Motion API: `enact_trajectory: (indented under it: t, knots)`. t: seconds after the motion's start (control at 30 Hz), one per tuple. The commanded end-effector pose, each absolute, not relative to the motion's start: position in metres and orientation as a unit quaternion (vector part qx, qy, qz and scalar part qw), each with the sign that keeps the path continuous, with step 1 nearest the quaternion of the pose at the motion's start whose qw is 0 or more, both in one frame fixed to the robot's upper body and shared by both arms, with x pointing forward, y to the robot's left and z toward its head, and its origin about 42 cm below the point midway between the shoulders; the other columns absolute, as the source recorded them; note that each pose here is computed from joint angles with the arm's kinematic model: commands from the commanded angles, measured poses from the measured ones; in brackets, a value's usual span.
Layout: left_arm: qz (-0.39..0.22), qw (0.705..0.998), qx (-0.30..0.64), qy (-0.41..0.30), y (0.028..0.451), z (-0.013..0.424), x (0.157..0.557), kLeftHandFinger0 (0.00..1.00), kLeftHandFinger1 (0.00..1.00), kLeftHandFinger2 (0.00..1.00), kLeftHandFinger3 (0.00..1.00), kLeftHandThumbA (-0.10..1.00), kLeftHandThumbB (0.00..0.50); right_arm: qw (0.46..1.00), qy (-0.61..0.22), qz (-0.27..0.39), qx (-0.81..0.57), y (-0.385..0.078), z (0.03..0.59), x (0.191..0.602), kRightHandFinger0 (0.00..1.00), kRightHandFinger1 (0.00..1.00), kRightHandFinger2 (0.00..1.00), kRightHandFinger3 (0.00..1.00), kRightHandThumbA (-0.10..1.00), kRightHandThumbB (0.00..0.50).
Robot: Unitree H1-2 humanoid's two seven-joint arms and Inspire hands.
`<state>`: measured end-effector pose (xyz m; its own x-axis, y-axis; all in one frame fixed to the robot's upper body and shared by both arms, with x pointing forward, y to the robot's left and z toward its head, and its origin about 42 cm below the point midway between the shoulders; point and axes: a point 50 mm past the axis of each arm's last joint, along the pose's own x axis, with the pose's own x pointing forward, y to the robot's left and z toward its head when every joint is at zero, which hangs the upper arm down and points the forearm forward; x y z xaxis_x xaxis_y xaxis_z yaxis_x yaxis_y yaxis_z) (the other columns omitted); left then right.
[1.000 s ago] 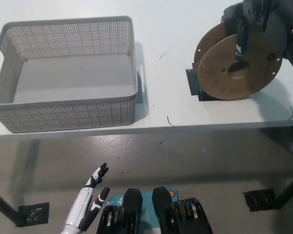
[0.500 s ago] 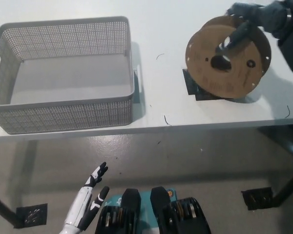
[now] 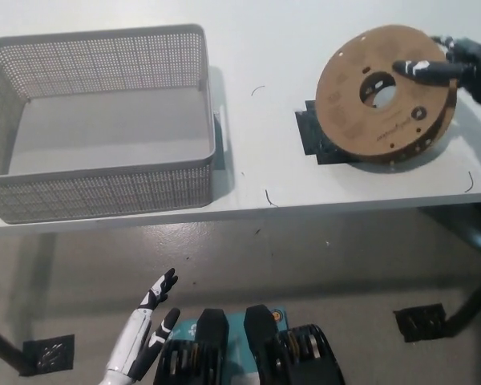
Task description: Use the right hand to pick up a 3d printing filament and place it into a container on the left side
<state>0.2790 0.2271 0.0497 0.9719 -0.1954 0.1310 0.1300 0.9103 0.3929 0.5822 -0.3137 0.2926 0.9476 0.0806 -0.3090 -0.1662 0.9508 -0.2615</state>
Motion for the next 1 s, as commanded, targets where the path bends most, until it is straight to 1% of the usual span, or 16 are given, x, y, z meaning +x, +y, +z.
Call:
enact_trajectory:
  t: [0.0,0.13,0.3,0.4,0.47,0.5,0.6,0.63,0.67,0.77,0.8,0.83,0.87,0.9,0.93,0.97]
  knots:
    - [-0.086,0.972,0.184,-0.116,0.226,0.058,0.282,1.0,1.0,1.0,1.0,1.0,0.15,0.952,0.078,0.015,0.294,-0.303,0.324,0.592,0.0,0.19,0.69,1.0,-0.1,0.151]
    - [-0.089,0.972,0.185,-0.115,0.226,0.058,0.281,1.0,1.0,1.0,1.0,1.0,0.146,0.941,0.087,0.028,0.327,-0.295,0.309,0.589,0.0,0.14,0.64,1.0,-0.1,0.099]
    - [-0.092,0.972,0.185,-0.112,0.226,0.056,0.279,1.0,1.0,1.0,1.0,1.0,0.143,0.924,0.082,0.042,0.37,-0.28,0.313,0.592,0.0,0.15,0.63,1.0,-0.1,0.076]
    - [-0.091,0.972,0.183,-0.112,0.226,0.057,0.28,1.0,1.0,1.0,1.0,1.0,0.14,0.908,0.069,0.05,0.411,-0.271,0.332,0.597,0.0,0.13,0.61,0.69,-0.1,0.09]
    - [-0.092,0.972,0.182,-0.113,0.225,0.057,0.28,1.0,1.0,1.0,1.0,1.0,0.134,0.894,0.059,0.064,0.44,-0.266,0.347,0.599,0.0,0.13,0.61,0.5,-0.1,0.073]
    - [-0.093,0.972,0.183,-0.112,0.224,0.057,0.279,1.0,1.0,1.0,1.0,1.0,0.133,0.887,0.047,0.081,0.452,-0.263,0.359,0.601,0.0,0.15,0.61,0.47,-0.1,0.057]
    - [-0.094,0.972,0.186,-0.112,0.224,0.056,0.279,1.0,1.0,1.0,1.0,1.0,0.135,0.859,0.028,0.104,0.5,-0.255,0.383,0.604,0.0,0.18,0.65,0.54,-0.1,0.037]
    - [-0.095,0.971,0.187,-0.112,0.223,0.056,0.279,1.0,1.0,1.0,1.0,1.0,0.136,0.854,0.02,0.108,0.508,-0.251,0.394,0.605,0.0,0.19,0.66,1.0,-0.1,0.044]
    - [-0.096,0.971,0.187,-0.111,0.223,0.056,0.279,1.0,1.0,1.0,1.0,1.0,0.138,0.851,0.011,0.113,0.513,-0.247,0.403,0.606,0.0,0.17,0.66,1.0,-0.1,0.044]
    - [-0.099,0.97,0.19,-0.112,0.224,0.056,0.278,1.0,1.0,1.0,1.0,1.0,0.137,0.841,0.005,0.123,0.526,-0.239,0.421,0.608,0.0,0.15,0.68,1.0,-0.1,0.102]
    - [-0.099,0.97,0.191,-0.113,0.224,0.057,0.278,1.0,1.0,1.0,1.0,1.0,0.134,0.838,0.004,0.128,0.531,-0.236,0.427,0.608,0.0,0.12,0.66,0.84,-0.1,0.122]
    - [-0.1,0.97,0.193,-0.113,0.224,0.057,0.278,1.0,1.0,1.0,1.0,1.0,0.13,0.837,0.003,0.131,0.531,-0.234,0.43,0.608,0.0,0.1,0.63,0.52,-0.1,0.17]
    - [-0.1,0.969,0.195,-0.113,0.224,0.056,0.278,1.0,1.0,1.0,1.0,1.0,0.132,0.84,0.002,0.137,0.525,-0.229,0.441,0.608,0.0,0.08,0.62,0.67,-0.1,0.163]
    - [-0.101,0.969,0.195,-0.113,0.224,0.056,0.278,1.0,1.0,1.0,1.0,1.0,0.132,0.841,0.002,0.138,0.524,-0.228,0.443,0.608,0.0,0.07,0.62,0.74,-0.1,0.161]
    - [-0.102,0.969,0.195,-0.112,0.224,0.056,0.278,1.0,1.0,1.0,1.0,1.0,0.14,0.843,-0.001,0.145,0.517,-0.225,0.451,0.608,0.0,0.09,0.63,1.0,-0.1,0.151]
    - [-0.102,0.969,0.195,-0.112,0.225,0.056,0.278,1.0,1.0,1.0,1.0,1.0,0.142,0.844,-0.003,0.15,0.515,-0.221,0.458,0.608,0.0,0.08,0.64,1.0,-0.1,0.15]
